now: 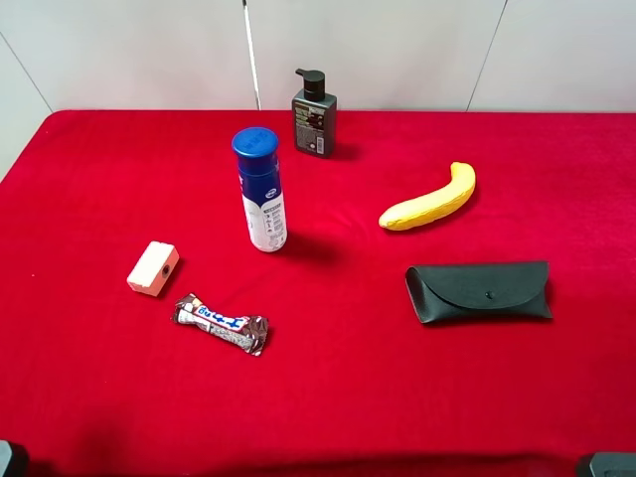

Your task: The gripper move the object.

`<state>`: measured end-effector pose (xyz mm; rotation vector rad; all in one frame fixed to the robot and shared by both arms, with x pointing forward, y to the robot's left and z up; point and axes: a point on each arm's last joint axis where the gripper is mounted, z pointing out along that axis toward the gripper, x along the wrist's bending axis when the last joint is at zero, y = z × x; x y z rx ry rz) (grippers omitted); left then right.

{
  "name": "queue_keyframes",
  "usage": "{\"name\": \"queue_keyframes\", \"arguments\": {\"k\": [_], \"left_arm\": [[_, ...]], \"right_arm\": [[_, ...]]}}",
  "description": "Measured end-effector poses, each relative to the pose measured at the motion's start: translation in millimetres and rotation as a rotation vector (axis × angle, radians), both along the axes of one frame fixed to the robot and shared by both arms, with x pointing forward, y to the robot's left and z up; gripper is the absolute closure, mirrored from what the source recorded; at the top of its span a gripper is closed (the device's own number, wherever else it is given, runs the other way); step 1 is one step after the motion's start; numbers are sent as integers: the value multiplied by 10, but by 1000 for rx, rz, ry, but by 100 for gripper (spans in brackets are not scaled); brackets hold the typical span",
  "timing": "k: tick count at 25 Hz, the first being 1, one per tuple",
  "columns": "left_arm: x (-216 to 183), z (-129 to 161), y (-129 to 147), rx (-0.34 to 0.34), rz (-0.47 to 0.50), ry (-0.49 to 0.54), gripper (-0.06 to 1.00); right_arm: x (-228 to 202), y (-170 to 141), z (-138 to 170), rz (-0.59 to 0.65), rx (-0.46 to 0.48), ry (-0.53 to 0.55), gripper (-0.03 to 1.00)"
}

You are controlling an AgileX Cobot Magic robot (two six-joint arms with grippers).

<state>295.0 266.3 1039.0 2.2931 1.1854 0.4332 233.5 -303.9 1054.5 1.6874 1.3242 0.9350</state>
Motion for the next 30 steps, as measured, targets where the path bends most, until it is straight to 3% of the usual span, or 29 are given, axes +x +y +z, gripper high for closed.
{"name": "queue_keyframes", "arguments": {"k": [7, 22, 26, 30], "left_arm": [[-164, 24, 120, -82, 0, -100, 10], [-280, 54, 229, -152, 32, -191, 10], [-330, 67, 291, -172, 116, -236, 10], [-409, 77, 362, -184, 267, -302, 10]], "right_arm": [[0, 0, 0, 0, 0, 0, 27], [0, 0, 0, 0, 0, 0, 27], [0, 0, 0, 0, 0, 0, 27], [0, 0, 0, 0, 0, 0, 27]]}}
